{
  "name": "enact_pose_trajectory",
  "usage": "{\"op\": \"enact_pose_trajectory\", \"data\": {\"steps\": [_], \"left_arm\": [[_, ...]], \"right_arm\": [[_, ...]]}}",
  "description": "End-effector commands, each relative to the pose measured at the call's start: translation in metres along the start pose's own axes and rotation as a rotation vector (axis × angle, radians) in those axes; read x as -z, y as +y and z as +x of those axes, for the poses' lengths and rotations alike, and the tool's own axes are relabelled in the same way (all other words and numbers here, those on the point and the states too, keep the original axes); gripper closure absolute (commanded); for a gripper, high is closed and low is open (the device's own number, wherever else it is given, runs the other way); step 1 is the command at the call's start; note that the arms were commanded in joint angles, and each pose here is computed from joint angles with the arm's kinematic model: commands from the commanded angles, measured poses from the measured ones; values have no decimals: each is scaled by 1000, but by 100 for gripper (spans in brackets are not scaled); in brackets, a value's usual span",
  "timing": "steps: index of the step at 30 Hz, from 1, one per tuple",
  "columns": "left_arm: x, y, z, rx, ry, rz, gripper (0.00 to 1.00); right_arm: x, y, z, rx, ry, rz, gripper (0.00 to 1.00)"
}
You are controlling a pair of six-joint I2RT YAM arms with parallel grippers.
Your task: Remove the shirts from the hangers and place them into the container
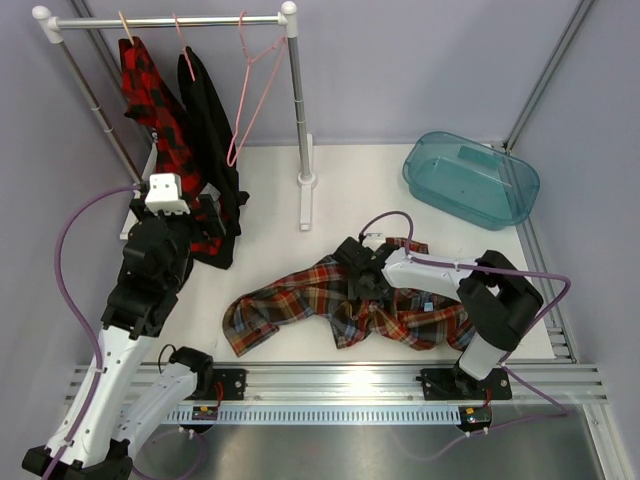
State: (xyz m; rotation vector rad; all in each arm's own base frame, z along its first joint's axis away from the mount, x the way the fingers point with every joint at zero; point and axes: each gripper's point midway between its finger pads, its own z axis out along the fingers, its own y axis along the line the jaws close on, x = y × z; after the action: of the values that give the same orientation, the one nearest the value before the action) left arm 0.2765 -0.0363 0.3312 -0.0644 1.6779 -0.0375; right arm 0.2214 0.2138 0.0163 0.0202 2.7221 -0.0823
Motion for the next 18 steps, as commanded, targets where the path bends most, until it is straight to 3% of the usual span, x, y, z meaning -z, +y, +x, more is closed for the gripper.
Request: {"op": "enact_pose_trajectory", "data": {"steps": [1, 2, 3, 4, 6, 11, 18], "left_arm": [[-3, -1, -12, 9, -59, 3, 1], [-3, 0, -12, 6, -56, 1, 1], [-3, 0, -13, 7, -59, 2, 1], [-3, 0, -11, 6, -56, 1, 1], [-3, 0, -12, 7, -58, 0, 1], [-4, 1, -10, 2, -52, -7, 1], [-4, 3, -10, 4, -53, -16, 1]], "right_arm": [[-10, 13, -2, -31, 32, -104, 37], [-13, 14, 0, -29, 45, -115, 57], [-16, 14, 1, -27, 51, -114, 72], [-17, 15, -1, -26, 48, -115, 84], [-14, 17, -11, -19, 20, -116, 100], [27, 8, -66, -25, -159, -111, 100], [179, -71, -224, -233, -606, -170, 100]]}}
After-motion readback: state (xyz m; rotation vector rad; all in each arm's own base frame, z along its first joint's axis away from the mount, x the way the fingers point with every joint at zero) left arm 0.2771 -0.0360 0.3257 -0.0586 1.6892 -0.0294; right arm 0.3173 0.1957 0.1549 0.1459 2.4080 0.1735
